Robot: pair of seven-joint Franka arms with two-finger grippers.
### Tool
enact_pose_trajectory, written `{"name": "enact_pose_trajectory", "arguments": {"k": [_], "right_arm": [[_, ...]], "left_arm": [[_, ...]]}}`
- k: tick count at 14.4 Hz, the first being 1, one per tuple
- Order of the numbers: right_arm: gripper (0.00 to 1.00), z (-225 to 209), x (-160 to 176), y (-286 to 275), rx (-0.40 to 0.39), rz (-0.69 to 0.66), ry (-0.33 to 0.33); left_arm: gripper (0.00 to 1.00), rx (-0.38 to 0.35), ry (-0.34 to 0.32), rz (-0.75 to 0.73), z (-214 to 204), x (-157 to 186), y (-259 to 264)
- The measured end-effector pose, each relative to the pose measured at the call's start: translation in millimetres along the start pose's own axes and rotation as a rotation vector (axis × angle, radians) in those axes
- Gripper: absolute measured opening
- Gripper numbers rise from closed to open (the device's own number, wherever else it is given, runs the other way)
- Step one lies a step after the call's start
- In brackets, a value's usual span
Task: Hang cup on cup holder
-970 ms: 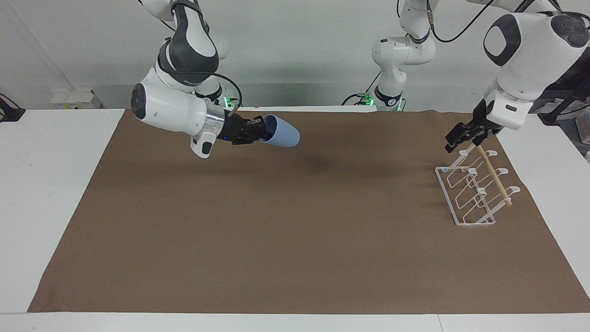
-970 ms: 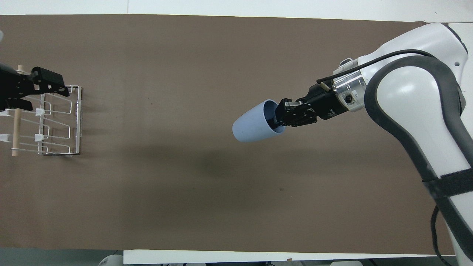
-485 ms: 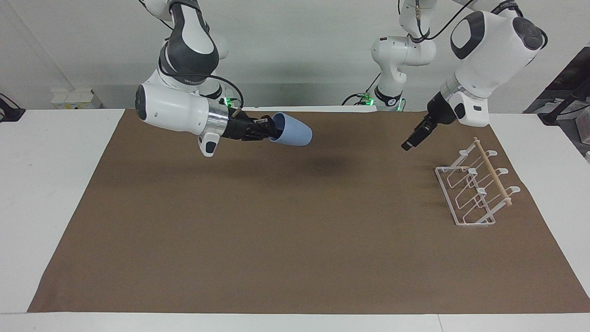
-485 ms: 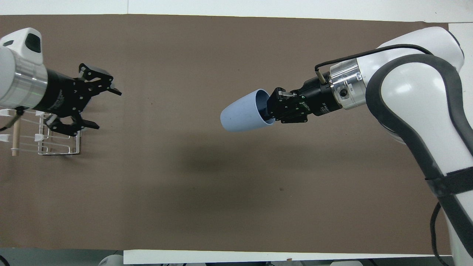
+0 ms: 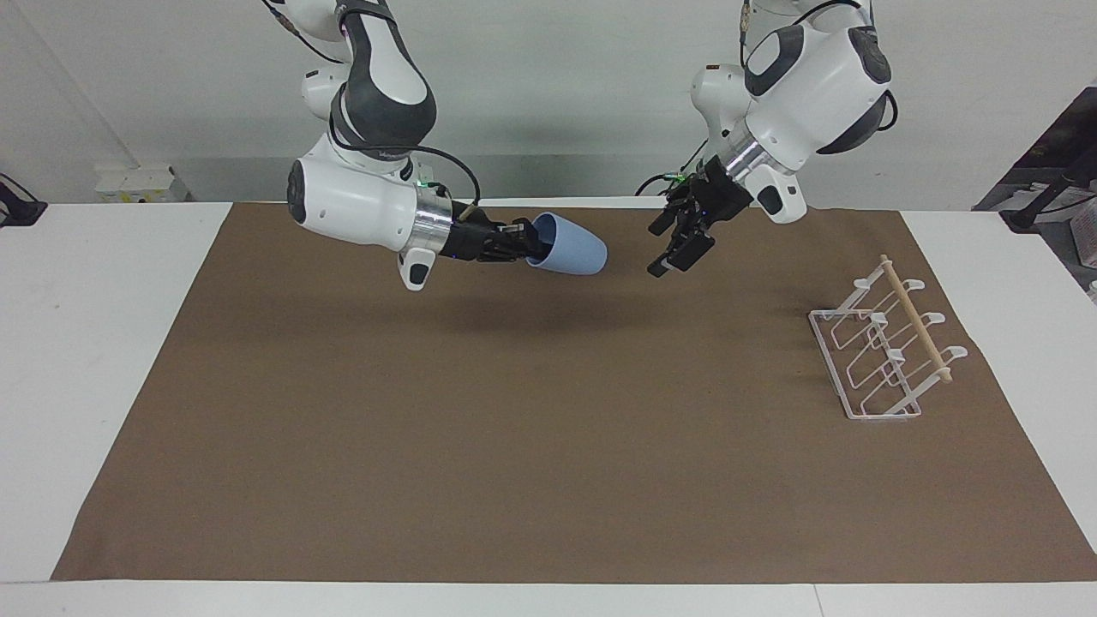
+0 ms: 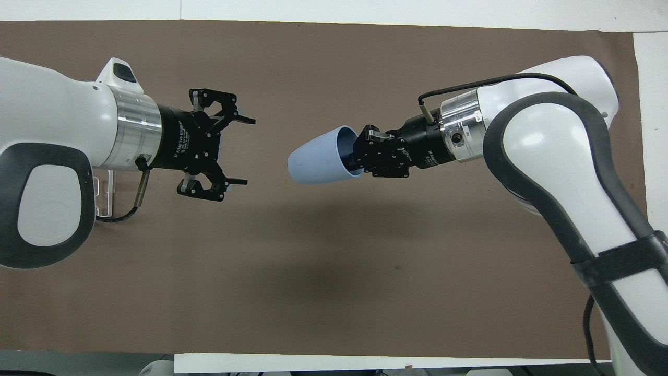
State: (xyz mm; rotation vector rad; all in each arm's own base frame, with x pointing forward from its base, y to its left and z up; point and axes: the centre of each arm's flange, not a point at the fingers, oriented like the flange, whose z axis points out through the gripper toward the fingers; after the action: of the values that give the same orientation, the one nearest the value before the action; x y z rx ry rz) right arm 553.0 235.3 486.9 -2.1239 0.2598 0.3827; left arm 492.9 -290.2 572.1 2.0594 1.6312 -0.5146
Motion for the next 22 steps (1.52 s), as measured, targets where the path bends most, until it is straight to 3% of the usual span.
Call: {"name": "enact_pose_trajectory", "arguments": {"k": [3,7,14,22], "right_arm": [[0.04,12,-5,0,0.019,0.011,0.008],[0.04,14,-5,4,0.019,0.020,0.025],[0.04,8,-1,7,0.024,0.028,0.053],[0.04,17,-9,0,0.021,0.013,0.029]], "left_arm": [[1.00,-0.046,-0.023,-0.136,18,-19,-3],[1.00,-0.054,-0.026,-0.212,43,-32,-6],[0.99,-0.070,-0.028,-0.261,60,-35,-2],[0.96,-0.024,-0.021,-0.246,80,-49,-12]]}}
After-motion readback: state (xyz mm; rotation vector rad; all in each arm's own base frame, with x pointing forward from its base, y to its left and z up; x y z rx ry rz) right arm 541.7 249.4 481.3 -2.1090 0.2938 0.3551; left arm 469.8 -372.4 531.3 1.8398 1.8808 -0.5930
